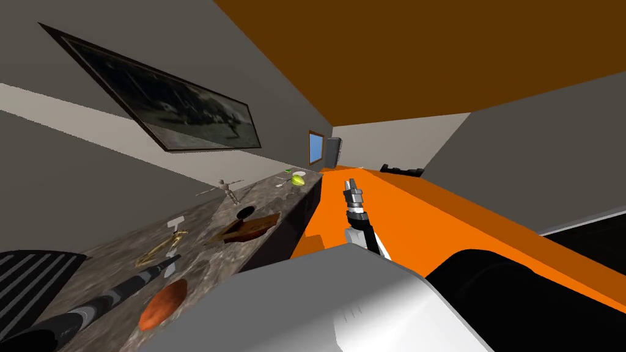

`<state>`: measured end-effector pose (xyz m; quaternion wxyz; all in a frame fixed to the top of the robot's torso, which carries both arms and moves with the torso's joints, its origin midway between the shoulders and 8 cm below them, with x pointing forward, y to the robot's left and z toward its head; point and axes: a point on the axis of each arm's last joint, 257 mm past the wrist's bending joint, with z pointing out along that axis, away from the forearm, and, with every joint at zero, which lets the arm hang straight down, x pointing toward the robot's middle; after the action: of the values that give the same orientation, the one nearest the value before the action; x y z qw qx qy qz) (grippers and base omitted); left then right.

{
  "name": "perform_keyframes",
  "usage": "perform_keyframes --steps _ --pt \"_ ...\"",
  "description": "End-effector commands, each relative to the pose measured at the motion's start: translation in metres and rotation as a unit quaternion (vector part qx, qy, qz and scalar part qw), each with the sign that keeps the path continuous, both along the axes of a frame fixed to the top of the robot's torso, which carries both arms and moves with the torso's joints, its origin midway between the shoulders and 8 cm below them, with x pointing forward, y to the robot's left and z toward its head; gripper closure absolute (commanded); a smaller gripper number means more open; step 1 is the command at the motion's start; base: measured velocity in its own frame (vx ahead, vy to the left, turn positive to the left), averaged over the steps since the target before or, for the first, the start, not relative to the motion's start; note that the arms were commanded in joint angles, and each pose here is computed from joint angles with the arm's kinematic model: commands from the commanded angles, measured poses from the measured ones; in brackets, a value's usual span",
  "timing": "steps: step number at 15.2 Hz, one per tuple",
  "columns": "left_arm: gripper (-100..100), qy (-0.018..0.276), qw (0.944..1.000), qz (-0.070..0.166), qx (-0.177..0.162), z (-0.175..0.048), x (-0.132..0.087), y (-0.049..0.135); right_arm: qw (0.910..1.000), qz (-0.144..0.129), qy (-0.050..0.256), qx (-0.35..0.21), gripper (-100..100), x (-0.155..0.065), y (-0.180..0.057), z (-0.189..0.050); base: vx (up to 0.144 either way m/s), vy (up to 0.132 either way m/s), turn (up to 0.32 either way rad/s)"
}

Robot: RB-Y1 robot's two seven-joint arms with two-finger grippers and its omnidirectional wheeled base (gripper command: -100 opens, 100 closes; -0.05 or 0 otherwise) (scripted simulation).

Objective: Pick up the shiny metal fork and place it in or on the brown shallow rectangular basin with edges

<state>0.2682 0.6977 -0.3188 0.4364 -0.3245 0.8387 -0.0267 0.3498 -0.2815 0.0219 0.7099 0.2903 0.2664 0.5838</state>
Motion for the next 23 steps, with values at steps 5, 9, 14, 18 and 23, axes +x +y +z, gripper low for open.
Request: perform_keyframes --steps 5,9,14,18,23 --pt "-100 0.060 0.9964 0.043 0.041 -0.005 -0.052 0.051 1.0000 0.000 0.000 0.000 0 0.000 0.000 0.000 0.062 -0.032 -0.219" --pt "-100 0.090 0.9920 0.064 0.061 -0.005 -0.081 0.075 1.0000 0.000 0.000 0.000 0 0.000 0.000 0.000 0.035 -0.014 -0.085" --pt "-100 0.121 0.9858 0.085 0.080 -0.005 -0.114 0.096 1.0000 0.000 0.000 0.000 0 0.000 0.000 0.000 0.070 -0.016 -0.177" --pt "100 0.124 0.9844 0.098 0.078 -0.016 -0.122 0.096 1.0000 0.000 0.000 0.000 0 0.000 0.000 0.000 -0.008 0.037 -0.109" --pt "100 0.123 0.9854 0.086 0.081 -0.005 -0.115 0.097 1.0000 0.000 0.000 0.000 0 0.000 0.000 0.000 0.002 -0.004 0.029"
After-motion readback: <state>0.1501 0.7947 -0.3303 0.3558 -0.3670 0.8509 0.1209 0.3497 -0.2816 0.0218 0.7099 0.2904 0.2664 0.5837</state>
